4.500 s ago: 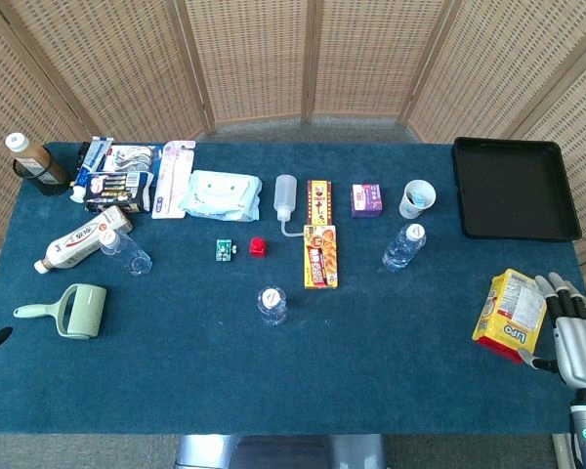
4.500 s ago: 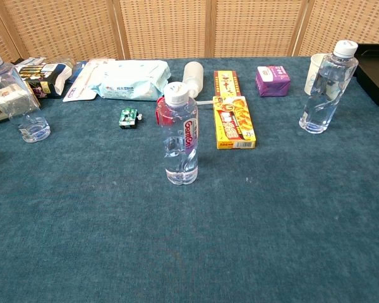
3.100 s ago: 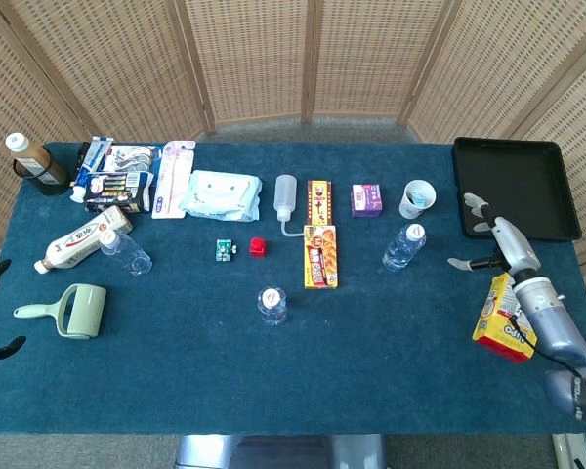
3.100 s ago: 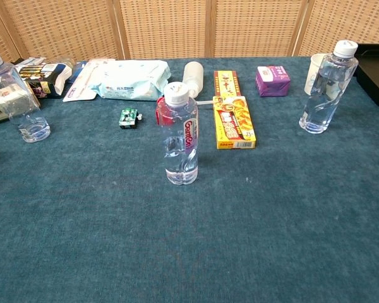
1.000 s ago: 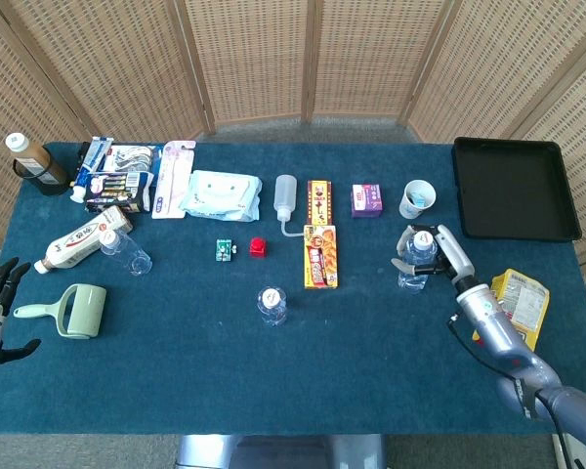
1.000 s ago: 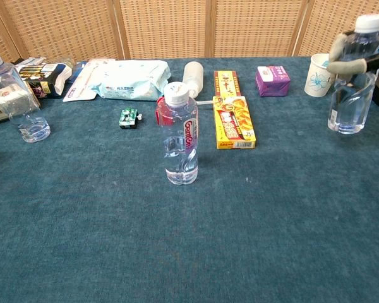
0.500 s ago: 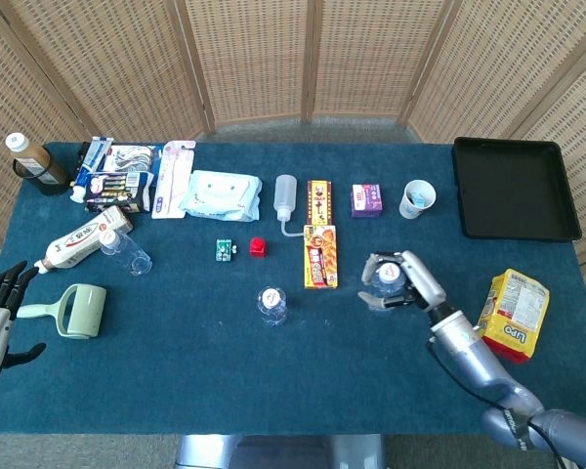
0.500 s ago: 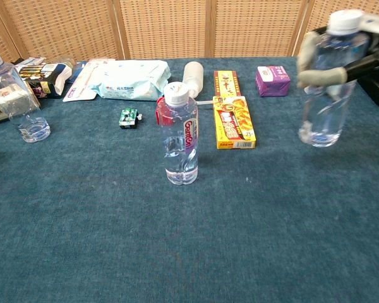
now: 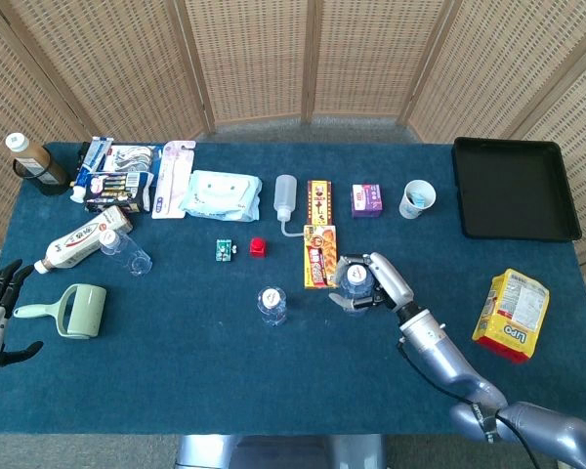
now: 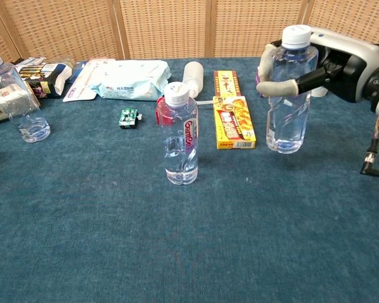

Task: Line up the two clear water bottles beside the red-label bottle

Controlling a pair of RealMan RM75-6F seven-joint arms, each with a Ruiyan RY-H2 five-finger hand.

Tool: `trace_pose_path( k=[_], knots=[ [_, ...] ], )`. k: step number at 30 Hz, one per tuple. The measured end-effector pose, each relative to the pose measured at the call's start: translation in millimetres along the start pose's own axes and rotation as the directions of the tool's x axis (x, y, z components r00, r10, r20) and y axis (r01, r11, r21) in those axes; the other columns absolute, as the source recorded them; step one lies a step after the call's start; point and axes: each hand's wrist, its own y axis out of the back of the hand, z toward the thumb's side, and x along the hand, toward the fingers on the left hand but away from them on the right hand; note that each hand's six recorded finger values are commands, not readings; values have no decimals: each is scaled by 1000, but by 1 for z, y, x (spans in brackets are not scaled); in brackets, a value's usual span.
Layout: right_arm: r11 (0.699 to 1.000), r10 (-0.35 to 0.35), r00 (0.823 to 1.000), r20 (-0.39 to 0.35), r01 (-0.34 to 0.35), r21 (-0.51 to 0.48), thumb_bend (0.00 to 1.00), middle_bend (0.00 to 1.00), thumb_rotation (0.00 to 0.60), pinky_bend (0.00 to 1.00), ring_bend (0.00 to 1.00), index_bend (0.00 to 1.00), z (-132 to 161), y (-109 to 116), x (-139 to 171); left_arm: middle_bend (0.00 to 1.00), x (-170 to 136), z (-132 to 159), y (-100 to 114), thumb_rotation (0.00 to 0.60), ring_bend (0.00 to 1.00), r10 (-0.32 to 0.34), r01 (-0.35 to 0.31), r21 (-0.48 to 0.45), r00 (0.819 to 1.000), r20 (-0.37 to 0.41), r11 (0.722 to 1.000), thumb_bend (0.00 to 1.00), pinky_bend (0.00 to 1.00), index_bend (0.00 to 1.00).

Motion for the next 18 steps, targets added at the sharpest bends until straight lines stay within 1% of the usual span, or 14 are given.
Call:
trace_pose_path(
  k=[5,14,18],
  knots=[
    [1000,6,1000,14,-6,-26,305,690,600,389,531,576,-6,-11,-3,0,2,-1,1,600,0,-5,5,-6,1000,4,1000,91,162,0],
    [999,-14,999,29,15,-35,306,690,600,388,529,576,-21,-11,1,0,2,-6,2,600,0,-11,11,-14,1000,-1,1000,92,162,0],
    [999,-25,999,36,27,-37,307,685,600,385,525,575,-27,-13,2,0,1,-4,1,600,0,-22,22,-19,1000,15,1000,91,163,0]
  ],
)
